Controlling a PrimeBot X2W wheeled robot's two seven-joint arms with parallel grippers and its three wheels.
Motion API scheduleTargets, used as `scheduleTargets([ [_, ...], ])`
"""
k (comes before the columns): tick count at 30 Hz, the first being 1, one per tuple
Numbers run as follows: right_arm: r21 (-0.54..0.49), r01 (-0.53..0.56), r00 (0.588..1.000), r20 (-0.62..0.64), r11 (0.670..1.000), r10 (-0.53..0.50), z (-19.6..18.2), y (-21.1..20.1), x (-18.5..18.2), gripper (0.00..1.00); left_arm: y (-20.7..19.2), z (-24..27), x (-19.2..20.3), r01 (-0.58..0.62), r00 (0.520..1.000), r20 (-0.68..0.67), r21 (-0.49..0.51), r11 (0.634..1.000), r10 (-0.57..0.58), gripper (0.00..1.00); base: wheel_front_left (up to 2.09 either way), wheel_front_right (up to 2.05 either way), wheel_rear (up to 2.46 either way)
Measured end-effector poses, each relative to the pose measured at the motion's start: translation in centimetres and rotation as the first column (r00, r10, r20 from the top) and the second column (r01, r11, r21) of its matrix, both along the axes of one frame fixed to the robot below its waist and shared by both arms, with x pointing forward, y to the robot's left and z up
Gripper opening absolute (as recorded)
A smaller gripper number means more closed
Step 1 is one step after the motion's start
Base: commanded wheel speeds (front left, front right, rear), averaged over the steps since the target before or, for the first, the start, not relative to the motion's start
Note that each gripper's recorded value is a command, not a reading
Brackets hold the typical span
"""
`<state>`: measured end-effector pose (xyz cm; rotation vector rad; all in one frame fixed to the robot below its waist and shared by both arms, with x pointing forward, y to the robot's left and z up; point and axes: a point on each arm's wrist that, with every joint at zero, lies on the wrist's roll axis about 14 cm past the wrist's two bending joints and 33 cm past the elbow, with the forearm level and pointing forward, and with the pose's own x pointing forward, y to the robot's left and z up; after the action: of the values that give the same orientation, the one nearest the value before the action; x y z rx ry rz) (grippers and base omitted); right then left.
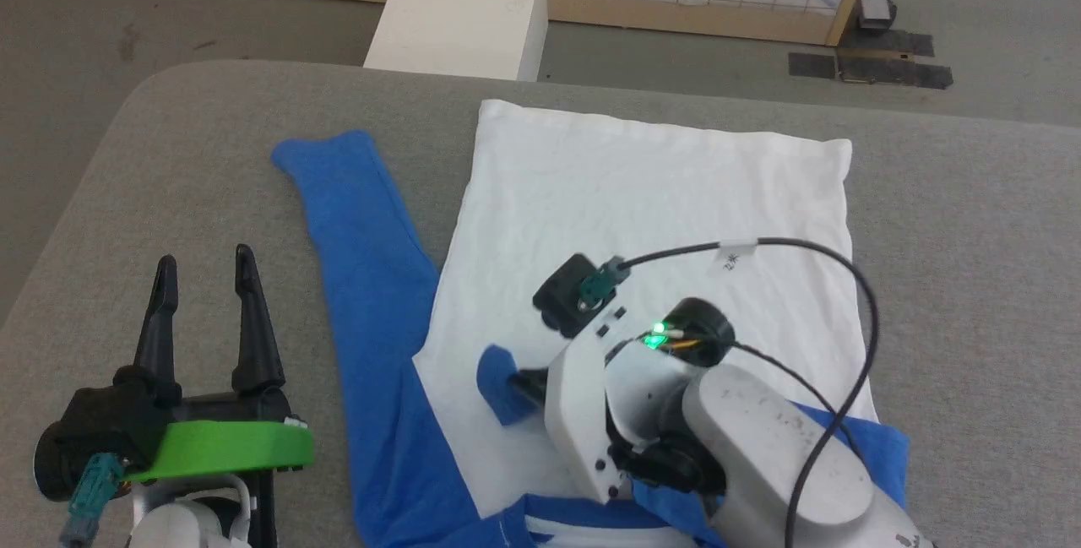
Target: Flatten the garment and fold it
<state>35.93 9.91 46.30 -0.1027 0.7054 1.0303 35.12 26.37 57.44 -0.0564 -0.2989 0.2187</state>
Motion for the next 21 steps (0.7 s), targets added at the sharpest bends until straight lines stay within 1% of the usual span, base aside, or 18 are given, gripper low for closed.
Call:
scheduleTargets([
  [1,-0.016,-0.029,0.999,-0.02,0.999,0.028,-0.9,0.4,-0.7,0.15,0.1,-0.2,0.0,-0.005,1.0,-0.007,0.0,1.0,0.005,1.0,0.0,0.0,0.0],
  [2,-0.026,-0.05,0.998,-0.034,0.998,0.049,-1.5,0.7,-1.2,1.0,0.2,-0.4,0.0,-0.008,1.0,-0.012,-0.001,1.0,0.008,1.0,0.0,0.0,0.0],
  [5,0.013,-0.071,0.995,-0.067,0.997,0.072,-2.0,1.7,-1.9,1.0,0.6,-0.8,0.1,-0.018,0.999,-0.028,-0.002,1.0,0.018,1.0,0.0,0.0,0.0],
  [7,0.073,-0.046,0.998,-0.043,0.996,0.049,-0.8,2.1,-0.8,1.0,0.6,-1.2,0.2,-0.02,0.999,-0.038,-0.003,1.0,0.02,1.0,0.0,0.0,0.0],
  [10,0.199,0.038,0.998,0.038,0.979,-0.047,2.7,1.6,2.5,1.0,0.6,-1.6,0.3,-0.019,0.999,-0.05,-0.006,1.0,0.019,1.0,0.0,0.0,0.0],
  [12,0.276,0.108,0.984,0.106,0.955,-0.142,5.1,0.0,5.0,1.0,0.6,-1.6,0.4,-0.019,0.999,-0.052,-0.004,1.0,0.018,1.0,0.0,0.0,0.0],
  [13,0.317,0.15,0.967,0.152,0.936,-0.207,6.5,-1.4,6.5,1.0,0.6,-1.7,0.5,-0.016,0.999,-0.052,-0.001,1.0,0.016,1.0,0.0,0.0,0.0],
  [14,0.355,0.193,0.941,0.197,0.915,-0.275,7.9,-3.1,8.0,1.0,0.4,-1.6,0.6,-0.011,0.999,-0.05,0.0,1.0,0.011,1.0,0.0,0.0,0.0],
  [16,0.407,0.257,0.872,0.295,0.877,-0.392,10.3,-6.7,10.2,1.0,0.1,-1.6,0.8,-0.001,0.999,-0.05,0.006,1.0,0.001,1.0,0.0,0.0,0.0],
  [18,0.474,0.327,0.761,0.381,0.817,-0.525,12.8,-11.4,11.9,1.0,-0.3,-1.5,1.1,0.013,0.999,-0.048,0.008,1.0,-0.013,1.0,0.0,0.0,0.0],
  [19,0.497,0.351,0.713,0.408,0.794,-0.57,13.5,-13.2,12.2,1.0,-0.5,-1.5,1.3,0.02,0.999,-0.046,0.009,1.0,-0.019,1.0,0.0,0.0,0.0],
  [21,0.543,0.402,0.591,0.461,0.737,-0.662,14.6,-17.4,12.1,1.0,-1.0,-1.3,1.5,0.037,0.998,-0.042,0.01,0.999,-0.037,1.0,0.0,0.0,0.0],
])
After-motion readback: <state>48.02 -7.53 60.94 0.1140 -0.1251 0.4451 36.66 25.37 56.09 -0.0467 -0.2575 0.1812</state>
